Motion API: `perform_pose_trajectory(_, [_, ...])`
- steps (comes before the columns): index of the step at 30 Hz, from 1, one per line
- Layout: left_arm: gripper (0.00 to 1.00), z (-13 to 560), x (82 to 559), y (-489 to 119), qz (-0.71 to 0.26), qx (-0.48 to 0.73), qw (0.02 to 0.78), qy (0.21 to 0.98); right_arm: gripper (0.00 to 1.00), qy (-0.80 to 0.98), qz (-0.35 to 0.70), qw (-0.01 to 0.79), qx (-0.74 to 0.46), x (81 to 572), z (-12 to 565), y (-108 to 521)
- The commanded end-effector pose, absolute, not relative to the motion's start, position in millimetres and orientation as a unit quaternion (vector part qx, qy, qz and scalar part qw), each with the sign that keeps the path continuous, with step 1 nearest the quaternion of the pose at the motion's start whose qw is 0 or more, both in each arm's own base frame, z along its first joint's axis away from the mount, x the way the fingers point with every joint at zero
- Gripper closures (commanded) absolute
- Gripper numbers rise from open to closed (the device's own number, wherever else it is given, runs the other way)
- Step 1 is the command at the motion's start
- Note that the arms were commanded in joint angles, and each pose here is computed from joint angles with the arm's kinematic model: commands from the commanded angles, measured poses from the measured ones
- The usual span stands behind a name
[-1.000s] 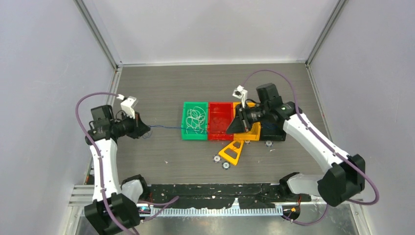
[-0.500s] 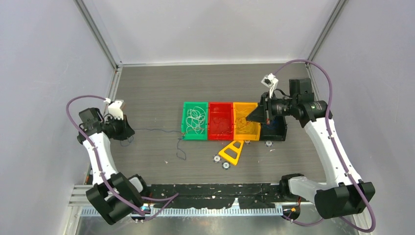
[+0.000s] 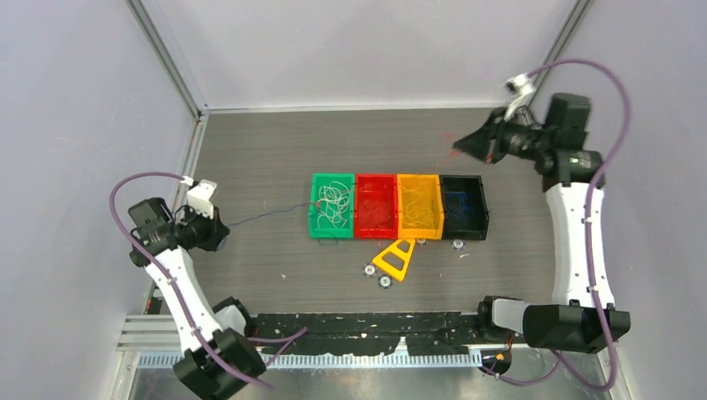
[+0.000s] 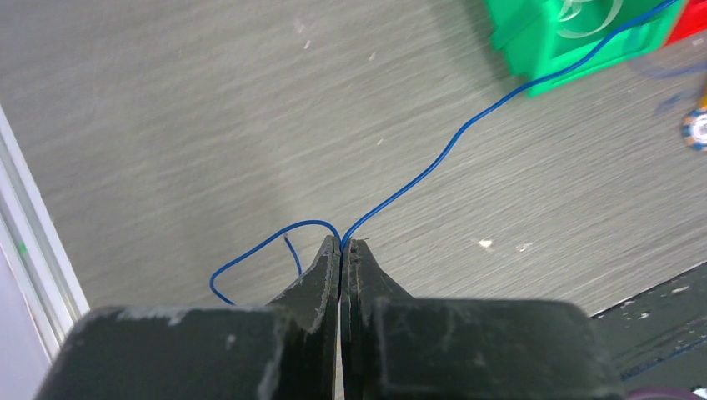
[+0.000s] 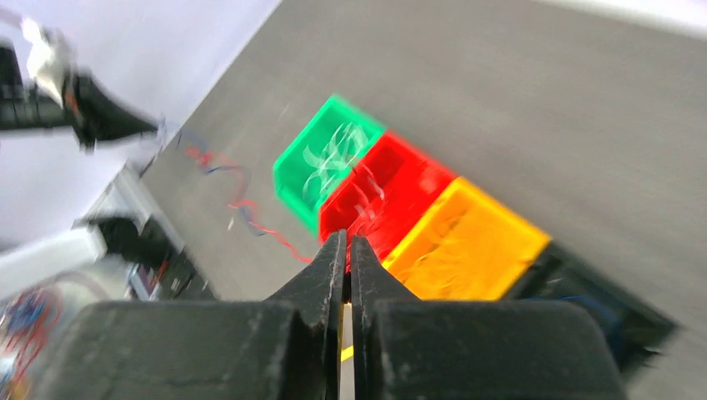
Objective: Untangle the cables
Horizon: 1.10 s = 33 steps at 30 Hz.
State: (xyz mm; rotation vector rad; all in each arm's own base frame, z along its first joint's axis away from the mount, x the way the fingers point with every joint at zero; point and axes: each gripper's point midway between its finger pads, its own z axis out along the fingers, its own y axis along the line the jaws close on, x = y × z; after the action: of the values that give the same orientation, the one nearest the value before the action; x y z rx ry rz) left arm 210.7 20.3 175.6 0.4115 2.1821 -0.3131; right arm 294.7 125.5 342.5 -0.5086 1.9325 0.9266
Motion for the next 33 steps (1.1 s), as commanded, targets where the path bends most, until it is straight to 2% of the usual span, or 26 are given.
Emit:
perform_pose_trajectory(1, [1.0, 133.5, 208.5, 63.9, -0.065, 0.171, 0.378, 0.908, 0.95, 0.725, 0.357, 0.559, -0.184, 297.0, 433.6, 79.4])
perform_pose_trajectory(6, [1.0, 100.9, 205.6, 87.4, -0.026, 0.201, 0.339, 0.919, 0.95, 0.694, 0.352, 0.607, -0.161, 283.6, 483.8, 53.3])
perform_pose_trajectory(11, [1.0, 86.3, 199.3, 103.5, 0.006, 0.208, 0.315, 0.926, 0.95, 0.674, 0.341, 0.636, -0.157, 283.9, 503.7, 42.9])
perform_pose_trajectory(19, [1.0, 66.1, 185.9, 148.5, 0.039, 0.192, 0.28, 0.94, 0.95, 0.641, 0.324, 0.689, -0.1, 292.7, 547.8, -6.6])
perform_pose_trajectory(26, [1.0, 60.3, 180.9, 153.6, 0.036, 0.205, 0.272, 0.94, 0.95, 0.644, 0.316, 0.692, -0.081, 295.8, 543.6, -25.0])
perform_pose_trajectory(33, [1.0, 85.2, 179.0, 101.3, -0.018, 0.251, 0.337, 0.907, 0.95, 0.683, 0.325, 0.646, -0.105, 278.9, 486.9, -4.9])
